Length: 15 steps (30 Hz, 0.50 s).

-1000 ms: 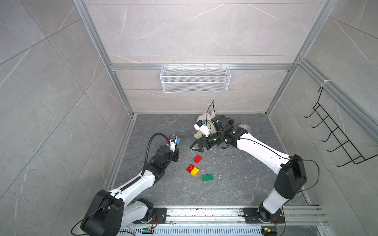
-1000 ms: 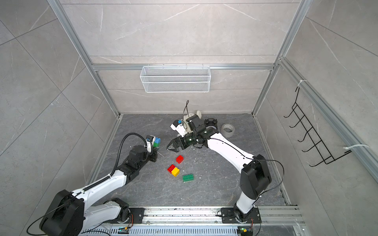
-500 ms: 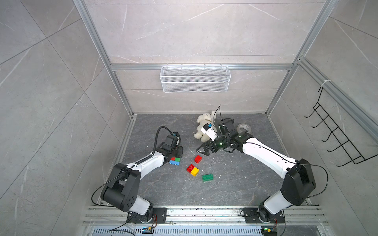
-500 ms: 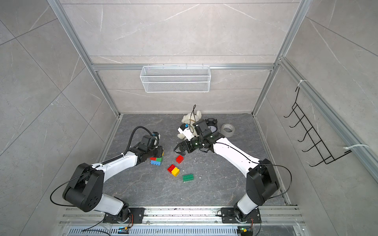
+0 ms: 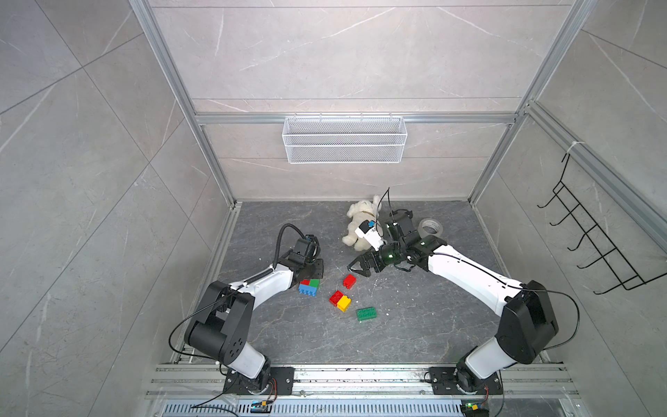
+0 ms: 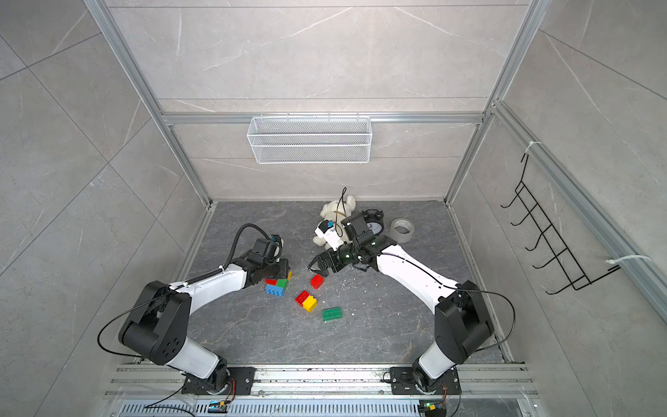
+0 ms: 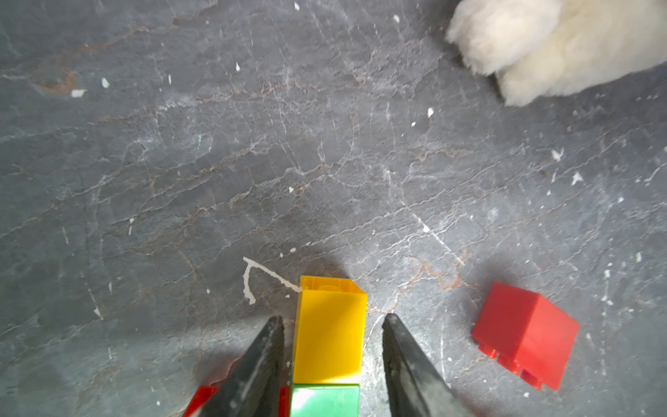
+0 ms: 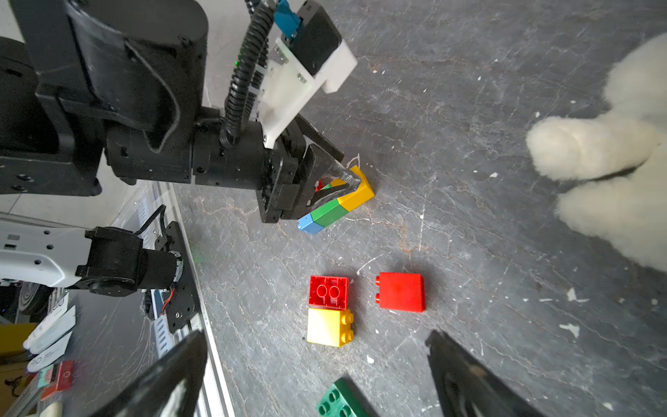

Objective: Assemble the letter r with lego
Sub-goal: Place the lego brick at the center of the board.

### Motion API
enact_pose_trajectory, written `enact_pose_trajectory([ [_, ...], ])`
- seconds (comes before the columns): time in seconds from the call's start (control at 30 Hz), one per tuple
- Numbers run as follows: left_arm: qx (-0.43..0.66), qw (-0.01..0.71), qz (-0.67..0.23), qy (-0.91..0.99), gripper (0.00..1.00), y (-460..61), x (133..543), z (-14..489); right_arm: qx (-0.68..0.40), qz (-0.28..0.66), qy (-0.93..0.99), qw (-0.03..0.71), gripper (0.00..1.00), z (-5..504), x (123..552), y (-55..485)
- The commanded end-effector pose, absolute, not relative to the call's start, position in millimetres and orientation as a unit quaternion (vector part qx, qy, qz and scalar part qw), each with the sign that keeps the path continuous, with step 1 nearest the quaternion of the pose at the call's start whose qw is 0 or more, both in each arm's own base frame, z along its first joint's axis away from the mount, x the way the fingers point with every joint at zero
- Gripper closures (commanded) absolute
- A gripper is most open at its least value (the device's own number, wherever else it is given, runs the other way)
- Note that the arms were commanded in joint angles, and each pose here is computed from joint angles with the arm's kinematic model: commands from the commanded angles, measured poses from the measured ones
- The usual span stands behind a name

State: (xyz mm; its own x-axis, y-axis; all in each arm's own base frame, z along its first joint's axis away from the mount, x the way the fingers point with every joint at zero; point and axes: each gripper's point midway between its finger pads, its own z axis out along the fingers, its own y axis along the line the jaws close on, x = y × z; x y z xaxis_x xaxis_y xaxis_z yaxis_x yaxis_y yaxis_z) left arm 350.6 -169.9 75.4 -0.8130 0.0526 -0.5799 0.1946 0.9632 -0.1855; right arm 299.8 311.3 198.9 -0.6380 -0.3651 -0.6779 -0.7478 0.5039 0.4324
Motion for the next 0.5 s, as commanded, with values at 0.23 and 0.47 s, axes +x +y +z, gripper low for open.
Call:
enact_pose_trajectory([
  [0.23,0.103,0.584,-0.156,0.79,0.25,-161.2,356.1,288.4,-0.305,0.415,0.687,0.513,0.08,364.7,283.7,286.6],
  [0.47,0.095,0.655,-0.167,0.73,0.0,-138.1,314.4,341.4,-0.284,0.52,0.631,0.501,1.0,398.9,270.2,300.6],
])
